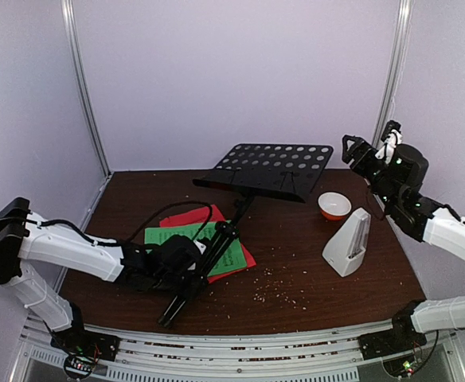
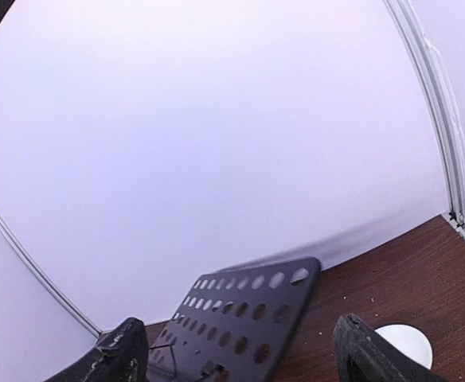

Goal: Pack up the instrument practice props

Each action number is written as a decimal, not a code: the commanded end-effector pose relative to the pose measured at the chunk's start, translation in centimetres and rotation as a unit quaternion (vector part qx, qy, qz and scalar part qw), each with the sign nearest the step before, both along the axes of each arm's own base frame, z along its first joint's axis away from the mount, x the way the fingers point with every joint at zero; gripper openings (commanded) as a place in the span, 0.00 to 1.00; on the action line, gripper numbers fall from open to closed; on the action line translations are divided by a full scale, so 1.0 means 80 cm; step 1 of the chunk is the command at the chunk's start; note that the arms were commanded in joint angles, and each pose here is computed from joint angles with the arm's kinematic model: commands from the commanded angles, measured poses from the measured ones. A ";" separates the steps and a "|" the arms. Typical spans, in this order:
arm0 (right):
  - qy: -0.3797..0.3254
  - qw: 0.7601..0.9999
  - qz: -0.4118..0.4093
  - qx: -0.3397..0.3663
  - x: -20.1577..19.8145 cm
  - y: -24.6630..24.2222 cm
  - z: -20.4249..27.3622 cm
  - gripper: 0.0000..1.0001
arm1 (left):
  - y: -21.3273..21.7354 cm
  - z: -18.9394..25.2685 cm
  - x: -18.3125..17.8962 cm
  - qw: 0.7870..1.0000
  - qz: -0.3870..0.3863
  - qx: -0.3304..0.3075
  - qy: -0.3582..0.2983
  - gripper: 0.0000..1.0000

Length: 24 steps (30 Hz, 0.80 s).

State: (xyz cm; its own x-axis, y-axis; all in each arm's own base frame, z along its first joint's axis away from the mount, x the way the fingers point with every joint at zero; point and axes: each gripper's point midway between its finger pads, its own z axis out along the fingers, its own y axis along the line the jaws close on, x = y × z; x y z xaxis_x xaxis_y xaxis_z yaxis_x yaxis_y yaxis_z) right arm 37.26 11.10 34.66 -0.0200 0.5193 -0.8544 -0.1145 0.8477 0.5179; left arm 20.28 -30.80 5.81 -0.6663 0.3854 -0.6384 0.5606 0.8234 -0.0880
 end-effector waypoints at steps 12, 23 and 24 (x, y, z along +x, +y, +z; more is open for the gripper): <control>0.029 0.996 -0.064 -0.050 -0.049 -0.053 -0.016 0.85 | -0.094 0.127 0.065 0.984 0.038 -0.043 -0.170 0.00; 0.051 0.995 -0.065 -0.056 -0.047 -0.054 -0.039 0.85 | -0.066 0.109 0.070 0.982 0.087 -0.015 -0.167 0.00; 0.051 0.995 -0.064 -0.056 -0.047 -0.054 -0.040 0.85 | -0.065 0.108 0.069 0.982 0.088 -0.015 -0.166 0.00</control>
State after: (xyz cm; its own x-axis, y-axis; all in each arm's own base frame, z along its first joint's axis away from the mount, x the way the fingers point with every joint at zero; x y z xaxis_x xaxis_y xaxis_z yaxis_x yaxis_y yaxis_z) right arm 33.56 7.44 31.83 -0.0535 0.4304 -0.9010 0.0203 0.9026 0.4300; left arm 20.03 -30.35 3.67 -0.6045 0.6508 -0.4595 0.6164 0.7474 0.2477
